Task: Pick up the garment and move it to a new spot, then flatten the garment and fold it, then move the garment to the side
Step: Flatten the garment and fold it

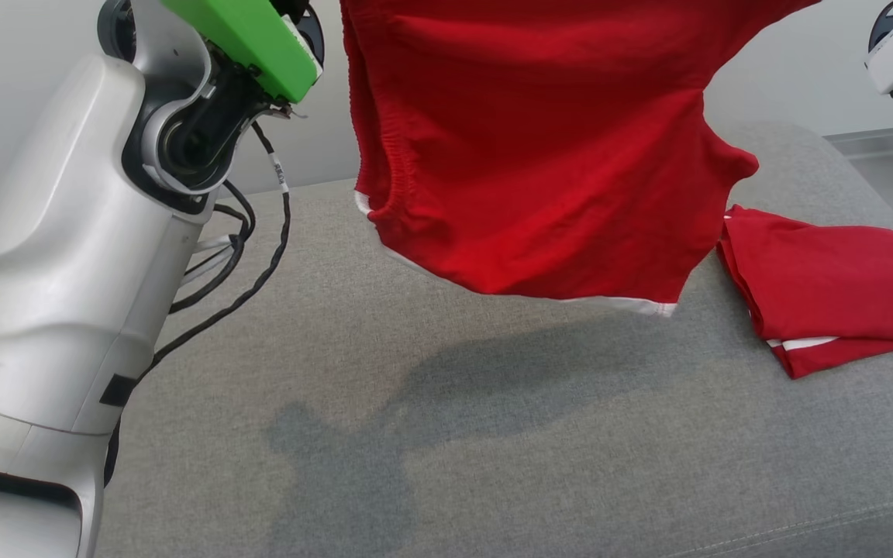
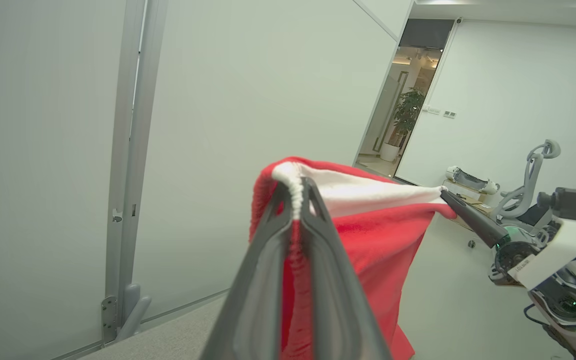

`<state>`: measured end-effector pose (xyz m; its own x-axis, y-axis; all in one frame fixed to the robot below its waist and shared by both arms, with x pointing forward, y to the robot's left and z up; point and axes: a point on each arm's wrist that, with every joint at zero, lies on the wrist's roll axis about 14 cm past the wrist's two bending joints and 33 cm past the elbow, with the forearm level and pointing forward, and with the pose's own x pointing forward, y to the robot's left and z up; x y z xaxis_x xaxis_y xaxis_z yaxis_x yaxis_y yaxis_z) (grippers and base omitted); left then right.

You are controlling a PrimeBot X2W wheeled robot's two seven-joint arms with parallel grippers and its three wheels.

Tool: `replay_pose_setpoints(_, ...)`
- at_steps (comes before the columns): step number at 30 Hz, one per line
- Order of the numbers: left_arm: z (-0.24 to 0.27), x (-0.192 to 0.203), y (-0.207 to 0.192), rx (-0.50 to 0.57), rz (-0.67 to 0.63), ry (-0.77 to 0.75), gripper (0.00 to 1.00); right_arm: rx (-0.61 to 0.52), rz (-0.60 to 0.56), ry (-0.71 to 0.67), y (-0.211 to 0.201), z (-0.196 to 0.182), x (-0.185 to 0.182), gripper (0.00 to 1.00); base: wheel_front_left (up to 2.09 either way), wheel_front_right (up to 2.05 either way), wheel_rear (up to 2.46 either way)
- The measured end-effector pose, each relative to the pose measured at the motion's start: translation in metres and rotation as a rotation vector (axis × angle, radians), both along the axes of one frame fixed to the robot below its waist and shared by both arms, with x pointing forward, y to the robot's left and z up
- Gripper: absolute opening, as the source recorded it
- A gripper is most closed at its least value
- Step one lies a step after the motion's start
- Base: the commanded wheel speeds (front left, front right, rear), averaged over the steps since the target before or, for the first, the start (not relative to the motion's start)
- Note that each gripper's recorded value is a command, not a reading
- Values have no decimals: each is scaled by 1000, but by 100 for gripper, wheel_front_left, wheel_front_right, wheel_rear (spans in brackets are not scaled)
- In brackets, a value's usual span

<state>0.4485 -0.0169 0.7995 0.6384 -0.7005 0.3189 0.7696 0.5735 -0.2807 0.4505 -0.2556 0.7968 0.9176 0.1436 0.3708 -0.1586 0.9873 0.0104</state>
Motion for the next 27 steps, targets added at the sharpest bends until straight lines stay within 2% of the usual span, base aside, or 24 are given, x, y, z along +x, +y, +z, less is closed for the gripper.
replay_pose_setpoints(5,-14,16,-5,32,4,40,0,-26,-18,89,-2,-22,16,0,0,0,0)
replay_pose_setpoints(9,-51,39,-10,99,20,101,0,-42,-7,166,13,-54,42,0,0,0,0)
replay_pose_setpoints(12,-51,58,-6,67,57,69,0,-53,-6,154,22,-62,60,0,0,0,0)
replay_pose_setpoints(15,-89,74,-9,95,62,124,0,-34,33,233,42,-104,80,0,0,0,0)
replay_pose_setpoints(19,-171,81,0,171,64,230,0,-25,50,354,49,-174,91,0,0,0,0)
replay_pose_setpoints(23,-257,73,25,195,98,370,0,-18,74,523,60,-262,81,0,0,0,0)
replay_pose_setpoints(27,-317,52,46,188,134,483,0,-1,95,619,72,-319,63,0,0,0,0)
